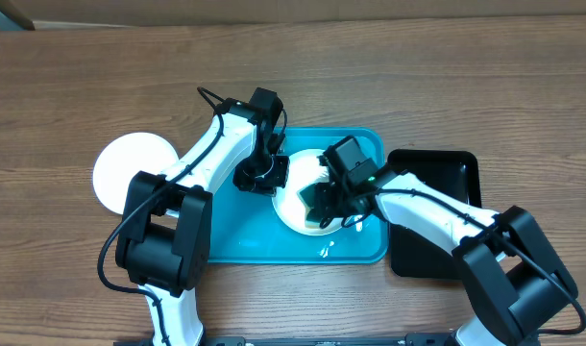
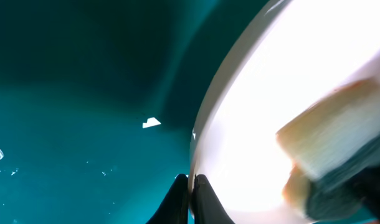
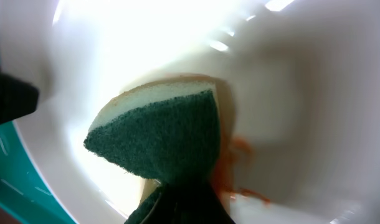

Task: Clean dirty plates on tray and stack at the side
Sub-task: 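Scrub the second white plate with the sponge while the left gripper holds it, then return the sponge with the right gripper to the black tray, then lift the second white plate with the left gripper and stack it on the pile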

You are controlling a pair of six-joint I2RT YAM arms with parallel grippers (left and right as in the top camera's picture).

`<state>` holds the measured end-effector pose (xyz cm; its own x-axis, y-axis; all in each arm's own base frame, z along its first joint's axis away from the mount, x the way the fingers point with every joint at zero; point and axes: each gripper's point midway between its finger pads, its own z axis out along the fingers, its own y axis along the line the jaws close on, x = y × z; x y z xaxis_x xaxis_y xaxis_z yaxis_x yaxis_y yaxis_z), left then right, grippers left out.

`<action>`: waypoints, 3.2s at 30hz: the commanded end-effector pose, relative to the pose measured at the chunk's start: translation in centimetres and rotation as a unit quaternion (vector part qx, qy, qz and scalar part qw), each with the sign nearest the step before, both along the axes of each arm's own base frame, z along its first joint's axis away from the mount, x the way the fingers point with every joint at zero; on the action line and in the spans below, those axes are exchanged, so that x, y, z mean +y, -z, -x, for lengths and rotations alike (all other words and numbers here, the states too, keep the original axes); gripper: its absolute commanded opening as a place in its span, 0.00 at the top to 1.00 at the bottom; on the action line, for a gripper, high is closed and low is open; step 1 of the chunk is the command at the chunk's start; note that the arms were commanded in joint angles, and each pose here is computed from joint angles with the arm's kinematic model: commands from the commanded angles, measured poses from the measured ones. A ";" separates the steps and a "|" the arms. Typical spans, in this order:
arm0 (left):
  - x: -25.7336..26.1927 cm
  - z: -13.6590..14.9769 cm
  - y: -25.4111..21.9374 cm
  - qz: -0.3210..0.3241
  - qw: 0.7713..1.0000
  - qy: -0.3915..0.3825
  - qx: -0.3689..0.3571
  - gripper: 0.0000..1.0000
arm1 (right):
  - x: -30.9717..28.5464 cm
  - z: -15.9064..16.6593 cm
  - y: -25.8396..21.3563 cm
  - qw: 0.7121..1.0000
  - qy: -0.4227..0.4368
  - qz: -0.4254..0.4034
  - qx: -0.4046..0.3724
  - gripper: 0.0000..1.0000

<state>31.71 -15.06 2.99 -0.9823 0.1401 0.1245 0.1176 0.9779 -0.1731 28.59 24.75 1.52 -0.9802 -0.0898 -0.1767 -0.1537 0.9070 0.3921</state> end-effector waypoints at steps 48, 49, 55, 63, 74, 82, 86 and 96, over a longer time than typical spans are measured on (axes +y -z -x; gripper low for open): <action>4.5 -1.5 -2.8 -0.083 0.994 -0.048 -0.057 0.96 | -18.5 -4.8 -12.5 0.965 0.197 0.154 -0.083 0.96; 4.9 -1.8 -3.4 -0.088 0.992 -0.056 -0.069 0.96 | -19.8 -4.4 -12.3 0.961 0.211 0.162 -0.068 0.96; 7.7 -2.9 -8.5 -0.138 0.972 -0.100 -0.161 0.96 | -24.3 -2.4 -11.4 0.947 0.265 0.181 -0.011 0.96; 11.0 -3.5 -14.9 -0.257 0.917 -0.105 -0.286 0.96 | -24.6 -0.8 -9.2 0.951 0.243 0.191 0.016 0.96; 9.6 -3.6 -20.7 -0.400 0.818 -0.051 -0.410 0.96 | -24.6 -0.2 -8.1 0.951 0.242 0.194 0.026 0.96; 5.9 -2.8 -23.3 -0.430 0.768 -0.005 -0.475 0.96 | -24.6 -0.3 -8.1 0.951 0.242 0.193 0.024 0.95; 4.8 -2.5 -24.1 -0.436 0.753 0.005 -0.493 0.96 | -24.6 -0.3 -8.1 0.951 0.242 0.193 0.024 0.95; 4.8 -2.5 -23.7 -0.425 0.760 -0.004 -0.492 0.96 | -24.6 -0.3 -8.1 0.951 0.242 0.193 0.024 0.95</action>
